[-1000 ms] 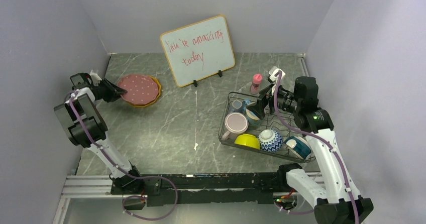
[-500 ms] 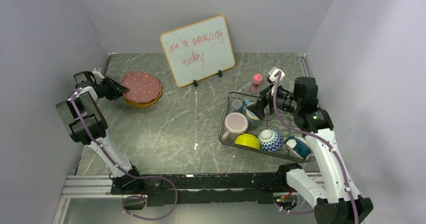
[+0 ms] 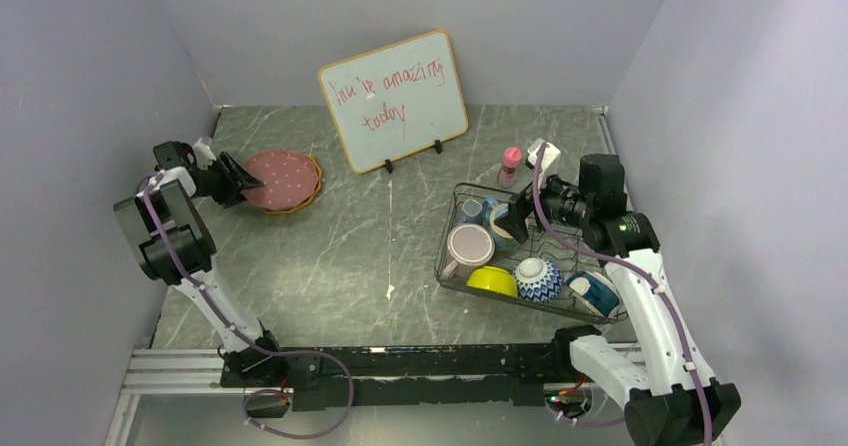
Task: Unload the mixed dishes from the dish rack
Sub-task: Place the plate at the center of the board.
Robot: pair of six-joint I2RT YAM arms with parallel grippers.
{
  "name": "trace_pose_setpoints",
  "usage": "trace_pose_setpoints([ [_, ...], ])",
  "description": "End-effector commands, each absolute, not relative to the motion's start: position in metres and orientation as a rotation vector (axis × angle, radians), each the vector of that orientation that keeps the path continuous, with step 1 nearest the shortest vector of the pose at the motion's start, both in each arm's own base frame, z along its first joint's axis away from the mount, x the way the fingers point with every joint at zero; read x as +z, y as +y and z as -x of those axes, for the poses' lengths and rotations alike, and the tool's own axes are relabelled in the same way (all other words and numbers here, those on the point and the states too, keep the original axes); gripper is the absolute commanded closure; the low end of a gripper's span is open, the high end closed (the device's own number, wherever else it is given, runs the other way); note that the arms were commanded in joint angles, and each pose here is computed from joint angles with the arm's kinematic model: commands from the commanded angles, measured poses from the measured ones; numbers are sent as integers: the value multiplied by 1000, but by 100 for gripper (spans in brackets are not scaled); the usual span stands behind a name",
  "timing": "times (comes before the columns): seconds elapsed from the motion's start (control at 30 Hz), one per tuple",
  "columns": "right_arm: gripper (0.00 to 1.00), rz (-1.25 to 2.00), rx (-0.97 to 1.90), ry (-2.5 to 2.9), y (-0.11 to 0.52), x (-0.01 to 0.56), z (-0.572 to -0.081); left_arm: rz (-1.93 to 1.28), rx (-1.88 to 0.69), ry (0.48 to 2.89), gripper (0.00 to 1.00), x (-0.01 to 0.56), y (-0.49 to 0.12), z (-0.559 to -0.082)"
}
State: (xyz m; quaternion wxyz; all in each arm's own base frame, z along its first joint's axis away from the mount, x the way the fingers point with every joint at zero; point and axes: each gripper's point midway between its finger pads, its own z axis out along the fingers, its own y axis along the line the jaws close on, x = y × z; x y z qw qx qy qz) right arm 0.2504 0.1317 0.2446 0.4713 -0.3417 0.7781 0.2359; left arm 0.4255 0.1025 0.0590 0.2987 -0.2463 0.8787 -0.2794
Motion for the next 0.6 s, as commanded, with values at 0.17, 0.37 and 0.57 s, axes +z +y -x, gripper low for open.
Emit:
trace_pose_setpoints([
  [0.17,8,847,433,1990,111,231,-259,500,-588,2403,37,78,118,-428],
  [0.37,8,863,368,2069,99,212,-260,472,-550,2471,30,74,120,-422],
  [0.57,3,877,326,2125,92,198,-260,438,-503,2515,27,74,120,-419],
])
